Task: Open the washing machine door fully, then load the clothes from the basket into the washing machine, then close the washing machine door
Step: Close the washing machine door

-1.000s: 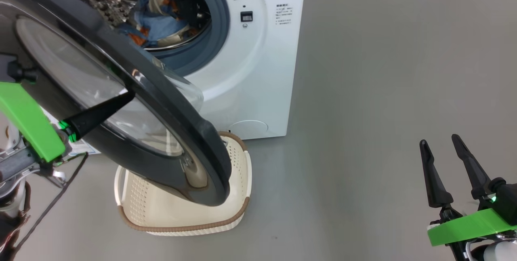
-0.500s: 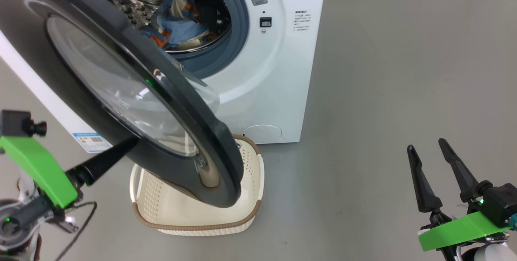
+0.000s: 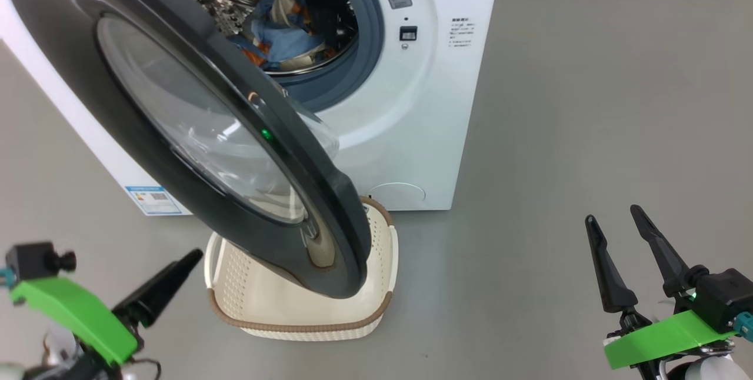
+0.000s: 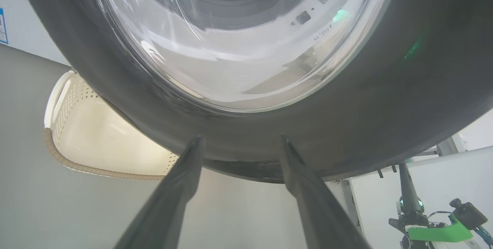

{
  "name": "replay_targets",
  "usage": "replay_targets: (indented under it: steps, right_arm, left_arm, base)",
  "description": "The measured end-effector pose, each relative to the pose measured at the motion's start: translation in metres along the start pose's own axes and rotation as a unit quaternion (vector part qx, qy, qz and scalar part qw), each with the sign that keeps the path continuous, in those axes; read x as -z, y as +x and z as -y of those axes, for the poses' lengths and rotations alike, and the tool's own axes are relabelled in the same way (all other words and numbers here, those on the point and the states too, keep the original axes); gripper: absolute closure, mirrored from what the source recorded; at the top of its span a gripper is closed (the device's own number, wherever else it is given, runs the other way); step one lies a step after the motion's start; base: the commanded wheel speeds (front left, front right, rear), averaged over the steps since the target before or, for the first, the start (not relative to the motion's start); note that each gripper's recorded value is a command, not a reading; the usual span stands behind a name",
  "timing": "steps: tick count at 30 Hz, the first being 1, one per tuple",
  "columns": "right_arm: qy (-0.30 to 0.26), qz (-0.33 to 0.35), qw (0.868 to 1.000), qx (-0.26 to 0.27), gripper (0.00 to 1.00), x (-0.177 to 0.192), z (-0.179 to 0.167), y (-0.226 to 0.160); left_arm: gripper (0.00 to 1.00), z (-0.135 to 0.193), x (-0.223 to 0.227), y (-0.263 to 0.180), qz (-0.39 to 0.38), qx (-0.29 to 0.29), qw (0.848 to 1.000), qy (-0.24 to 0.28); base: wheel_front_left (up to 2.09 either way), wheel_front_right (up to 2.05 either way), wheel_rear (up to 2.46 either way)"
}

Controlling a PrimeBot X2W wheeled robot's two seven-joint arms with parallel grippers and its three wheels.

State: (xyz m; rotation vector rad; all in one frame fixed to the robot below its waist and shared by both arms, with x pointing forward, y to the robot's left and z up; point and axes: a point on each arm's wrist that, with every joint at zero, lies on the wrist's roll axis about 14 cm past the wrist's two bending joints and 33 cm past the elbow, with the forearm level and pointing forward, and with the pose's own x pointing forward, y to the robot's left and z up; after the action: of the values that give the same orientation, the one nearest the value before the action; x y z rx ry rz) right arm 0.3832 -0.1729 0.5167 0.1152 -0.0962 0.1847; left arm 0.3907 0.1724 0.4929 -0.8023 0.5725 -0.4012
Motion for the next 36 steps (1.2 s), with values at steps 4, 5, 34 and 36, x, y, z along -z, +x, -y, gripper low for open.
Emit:
replay_targets:
  steps: [4,5,34,36]
  right_arm:
    - [0.001,0.001,1.000,-0.005,0.00,-0.001,-0.003,0.002]
    - [0.001,0.001,1.000,-0.006,0.00,-0.001,-0.004,0.002]
    - [0.003,-0.004,1.000,-0.012,0.00,0.002,-0.008,-0.001]
    - [0.003,-0.004,1.000,-0.012,0.00,0.002,-0.008,-0.002]
  left_arm:
    - [0.00,-0.011,0.009,-0.006,0.021,-0.018,1.000,0.001]
    - [0.00,-0.013,0.010,-0.007,0.031,-0.022,0.999,0.006]
    - [0.00,-0.045,-0.018,-0.046,0.242,-0.121,0.928,0.257]
    - [0.00,-0.042,-0.023,-0.048,0.256,-0.124,0.920,0.271]
  base:
    - [0.00,0.00,0.00]
    - [0.00,0.00,0.00]
    - [0.00,0.00,0.00]
    - [0.00,0.00,0.00]
